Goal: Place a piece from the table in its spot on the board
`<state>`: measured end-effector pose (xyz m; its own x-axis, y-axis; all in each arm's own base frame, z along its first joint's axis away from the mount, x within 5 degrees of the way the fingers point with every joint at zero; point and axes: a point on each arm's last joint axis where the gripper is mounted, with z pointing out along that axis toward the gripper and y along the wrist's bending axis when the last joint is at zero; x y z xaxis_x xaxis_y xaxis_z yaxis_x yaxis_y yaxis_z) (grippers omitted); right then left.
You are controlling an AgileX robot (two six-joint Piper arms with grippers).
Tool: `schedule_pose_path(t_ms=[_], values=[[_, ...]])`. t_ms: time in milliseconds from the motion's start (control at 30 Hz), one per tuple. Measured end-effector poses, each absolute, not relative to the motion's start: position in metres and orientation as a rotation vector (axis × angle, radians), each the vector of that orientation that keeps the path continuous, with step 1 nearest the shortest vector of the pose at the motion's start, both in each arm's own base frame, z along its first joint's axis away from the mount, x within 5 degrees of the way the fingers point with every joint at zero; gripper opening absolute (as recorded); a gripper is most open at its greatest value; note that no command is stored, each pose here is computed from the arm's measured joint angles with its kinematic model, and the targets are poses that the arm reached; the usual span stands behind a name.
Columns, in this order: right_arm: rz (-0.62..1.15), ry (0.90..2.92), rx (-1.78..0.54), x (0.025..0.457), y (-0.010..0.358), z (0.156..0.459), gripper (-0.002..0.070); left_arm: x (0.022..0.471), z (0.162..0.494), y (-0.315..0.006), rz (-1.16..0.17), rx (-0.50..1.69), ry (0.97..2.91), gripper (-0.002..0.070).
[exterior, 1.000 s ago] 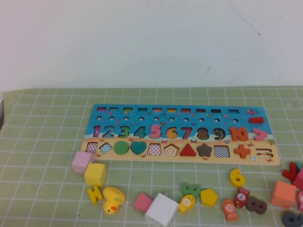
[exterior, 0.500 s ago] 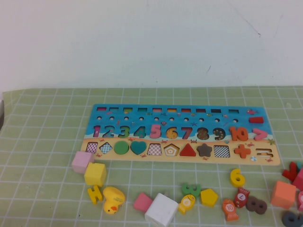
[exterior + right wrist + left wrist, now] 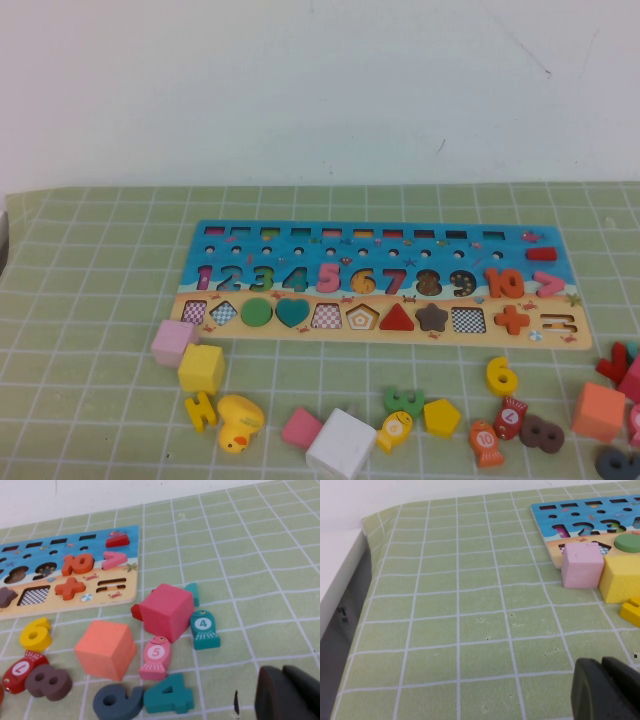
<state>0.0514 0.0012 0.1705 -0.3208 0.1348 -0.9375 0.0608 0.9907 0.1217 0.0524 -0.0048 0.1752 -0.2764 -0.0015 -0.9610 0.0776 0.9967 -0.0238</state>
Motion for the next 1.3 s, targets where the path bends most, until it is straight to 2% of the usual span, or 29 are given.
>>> schedule_pose_path(t_ms=[100, 200, 367, 500, 767, 933, 1133, 1300], values=[[0.076, 1.884, 0.142, 0.052, 0.001, 0.172, -0.0003, 0.052, 0.175, -0.005, -0.076, 0.055, 1.85, -0.0002], [0.066, 1.789, 0.148, 0.054, 0.0, 0.178, -0.0003, 0.052, 0.175, -0.005, -0.076, 0.055, 1.85, -0.0002], [0.034, 1.465, 0.157, 0.056, -0.005, 0.207, -0.0003, 0.052, 0.175, -0.005, -0.076, 0.055, 1.85, -0.0002], [0.02, 1.28, 0.166, 0.053, -0.007, 0.223, -0.0003, 0.052, 0.175, -0.005, -0.076, 0.055, 1.85, -0.0002], [0.009, 1.142, 0.172, 0.048, -0.009, 0.235, -0.0003, 0.052, 0.175, -0.005, -0.076, 0.055, 1.85, -0.0002], [0.012, 1.181, 0.15, 0.044, -0.007, 0.257, -0.0003, 0.052, 0.175, -0.005, -0.076, 0.055, 1.85, -0.0002], [0.045, 1.362, 0.111, 0.038, -0.001, 0.319, -0.0003, 0.052, 0.175, -0.005, -0.076, 0.055, 1.85, -0.0002], [0.062, 1.539, 0.097, 0.055, 0.001, 0.358, -0.0003, 0.052, 0.175, -0.005, -0.076, 0.055, 1.85, -0.0002]])
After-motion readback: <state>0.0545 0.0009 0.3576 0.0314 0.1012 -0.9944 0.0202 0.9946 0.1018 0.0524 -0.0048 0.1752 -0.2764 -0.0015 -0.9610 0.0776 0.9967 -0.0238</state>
